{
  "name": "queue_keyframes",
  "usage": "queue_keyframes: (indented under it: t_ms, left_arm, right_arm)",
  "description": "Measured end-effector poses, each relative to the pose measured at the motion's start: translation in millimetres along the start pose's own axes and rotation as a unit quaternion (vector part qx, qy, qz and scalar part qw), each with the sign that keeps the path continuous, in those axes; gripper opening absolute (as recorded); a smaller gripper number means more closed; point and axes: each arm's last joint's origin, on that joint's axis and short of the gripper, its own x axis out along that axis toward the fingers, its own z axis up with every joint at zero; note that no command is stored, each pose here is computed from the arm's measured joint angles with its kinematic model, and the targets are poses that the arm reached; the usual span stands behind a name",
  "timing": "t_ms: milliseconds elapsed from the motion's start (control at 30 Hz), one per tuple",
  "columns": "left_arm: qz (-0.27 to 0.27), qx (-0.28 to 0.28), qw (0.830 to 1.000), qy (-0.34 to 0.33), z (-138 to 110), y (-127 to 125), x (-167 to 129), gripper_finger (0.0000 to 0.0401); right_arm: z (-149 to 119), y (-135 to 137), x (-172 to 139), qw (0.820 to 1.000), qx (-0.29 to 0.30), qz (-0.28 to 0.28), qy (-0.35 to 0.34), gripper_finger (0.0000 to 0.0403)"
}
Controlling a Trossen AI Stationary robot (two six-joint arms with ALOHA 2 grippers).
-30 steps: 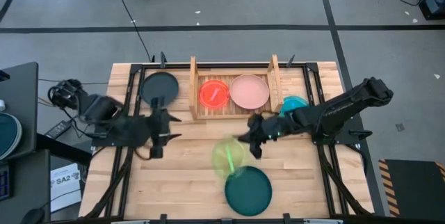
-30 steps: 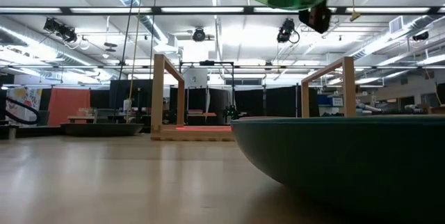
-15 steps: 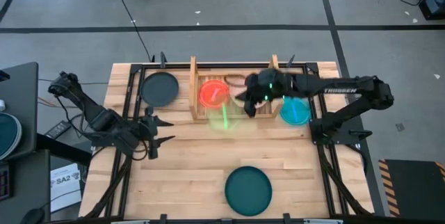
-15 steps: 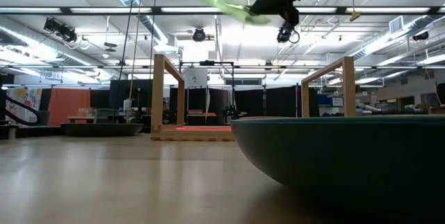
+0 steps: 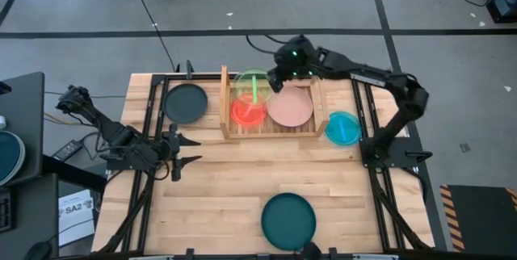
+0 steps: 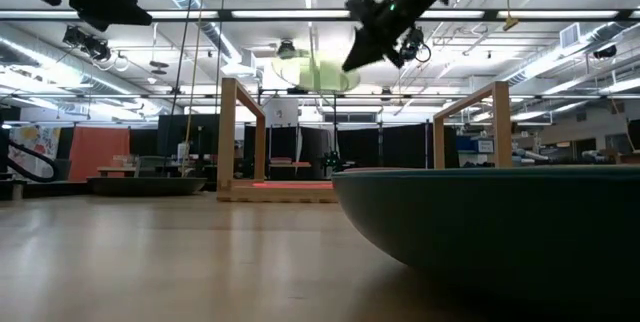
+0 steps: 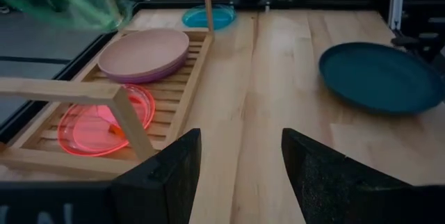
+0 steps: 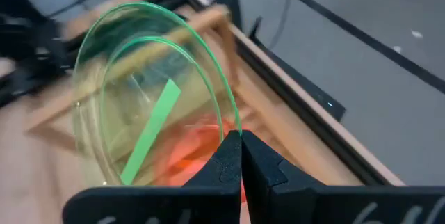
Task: Place and stack plates onto a shelf
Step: Stack the small green plate on top of the small pink plate on the shelf
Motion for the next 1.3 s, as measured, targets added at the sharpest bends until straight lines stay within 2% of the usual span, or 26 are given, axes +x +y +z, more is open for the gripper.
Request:
queue_keyframes:
  t_ms: [100,200,333,667,833,1300]
  left_arm:
    - [0.000,0.001,1.000,0.001,-0.2,0.0,0.0,0.0206]
    - [0.000,0.000,1.000,0.000,0.0,0.0,0.0,0.0206]
    - [0.000,0.000,1.000,0.000,-0.1,0.0,0.0,0.0206]
    - [0.000,0.000,1.000,0.000,-0.1,0.0,0.1,0.0206]
    - [0.000,0.000,1.000,0.001,-0.1,0.0,0.1,0.0206]
    - [0.000,-0.001,1.000,0.000,0.0,0.0,0.0,0.0206]
  right_arm:
    - [-0.1,-17.3,21.9,1.000,0.015,0.000,0.020,0.0005]
    - [-8.8,-30.5,45.9,0.998,0.028,0.018,0.049,0.0005]
    - [-22.5,-43.1,71.2,0.995,0.041,0.016,0.085,0.0005]
    - [-48.2,-51.8,114.5,0.991,0.035,0.012,0.127,0.0006]
    - [-55.5,-50.0,128.2,0.991,0.032,0.020,0.130,0.0006]
    - [-56.5,-38.5,129.9,0.991,0.023,0.034,0.130,0.0006]
